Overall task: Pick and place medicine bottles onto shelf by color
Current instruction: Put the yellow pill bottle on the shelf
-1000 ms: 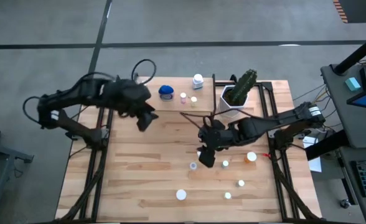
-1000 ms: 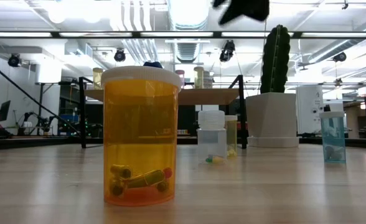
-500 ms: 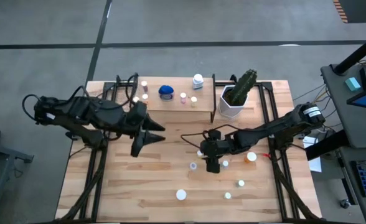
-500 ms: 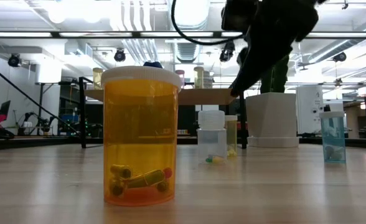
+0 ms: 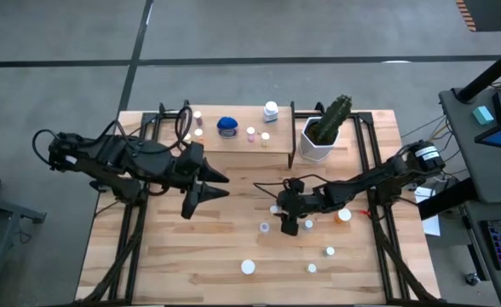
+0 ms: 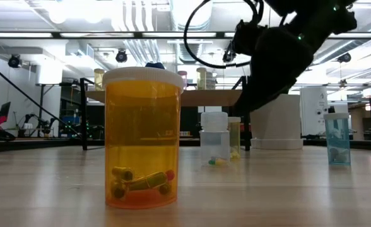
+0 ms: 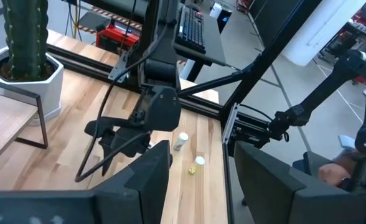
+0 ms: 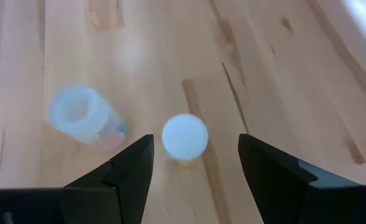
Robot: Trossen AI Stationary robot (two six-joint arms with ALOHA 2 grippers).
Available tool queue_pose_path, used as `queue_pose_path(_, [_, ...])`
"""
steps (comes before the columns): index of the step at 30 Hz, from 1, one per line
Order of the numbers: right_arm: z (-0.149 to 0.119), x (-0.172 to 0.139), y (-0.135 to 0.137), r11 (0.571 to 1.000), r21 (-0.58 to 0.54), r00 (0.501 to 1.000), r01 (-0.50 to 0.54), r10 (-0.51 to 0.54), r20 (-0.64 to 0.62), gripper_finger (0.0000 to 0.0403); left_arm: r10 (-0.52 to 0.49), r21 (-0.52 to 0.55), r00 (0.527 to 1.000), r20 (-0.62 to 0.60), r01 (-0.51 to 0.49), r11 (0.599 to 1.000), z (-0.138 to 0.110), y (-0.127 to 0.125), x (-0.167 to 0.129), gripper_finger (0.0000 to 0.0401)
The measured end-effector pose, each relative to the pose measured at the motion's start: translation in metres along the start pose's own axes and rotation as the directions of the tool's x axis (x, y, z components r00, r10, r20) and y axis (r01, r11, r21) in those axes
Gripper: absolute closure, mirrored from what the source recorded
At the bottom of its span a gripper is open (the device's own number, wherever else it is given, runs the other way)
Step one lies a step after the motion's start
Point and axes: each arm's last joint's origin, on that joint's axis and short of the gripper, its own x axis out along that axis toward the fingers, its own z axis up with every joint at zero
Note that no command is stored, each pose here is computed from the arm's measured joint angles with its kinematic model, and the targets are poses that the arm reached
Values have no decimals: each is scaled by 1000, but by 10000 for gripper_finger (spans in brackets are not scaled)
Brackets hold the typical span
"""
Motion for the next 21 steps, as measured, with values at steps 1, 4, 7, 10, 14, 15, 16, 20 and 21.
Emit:
queue_pose_path(1, [-1, 1, 0, 1000, 2, 1000, -1, 1, 9, 179, 0, 0, 1000, 1, 0, 1000, 0, 0, 0, 237])
queue_pose_path(4, [-4, 6, 0, 1000, 2, 1000, 2, -2, 17, 179, 1, 0, 1000, 2, -1, 1000, 0, 0, 0, 237])
queue_pose_path(7, [-10, 19, 1, 1000, -6, 1000, 6, -6, 4, 179, 2, 1, 1000, 2, -2, 1000, 0, 0, 0, 237])
queue_pose_path(10, [-12, 26, 2, 1000, 9, 1000, 9, -9, -4, 179, 3, -1, 1000, 2, -3, 1000, 0, 0, 0, 237])
queue_pose_path(14, [-10, 26, 4, 1000, 18, 1000, 7, -7, 2, 188, 1, -6, 1000, 6, -1, 1000, 0, 0, 0, 237])
queue_pose_path(15, [-10, 26, 3, 1000, 18, 1000, 7, -7, 1, 195, 1, -7, 1000, 8, 0, 1000, 1, 0, 0, 237])
queue_pose_path(16, [-10, 26, 3, 1000, 17, 1000, 8, -8, -1, 202, -2, -8, 1000, 13, 2, 1000, 1, -1, 0, 237])
queue_pose_path(20, [-10, 26, 3, 1000, 18, 1000, 6, -6, 1, 239, -4, -9, 1000, 17, 5, 1000, 2, -1, 0, 237])
queue_pose_path(21, [-10, 26, 3, 1000, 18, 1000, 6, -6, 1, 248, -4, -10, 1000, 17, 4, 1000, 2, -1, 0, 237])
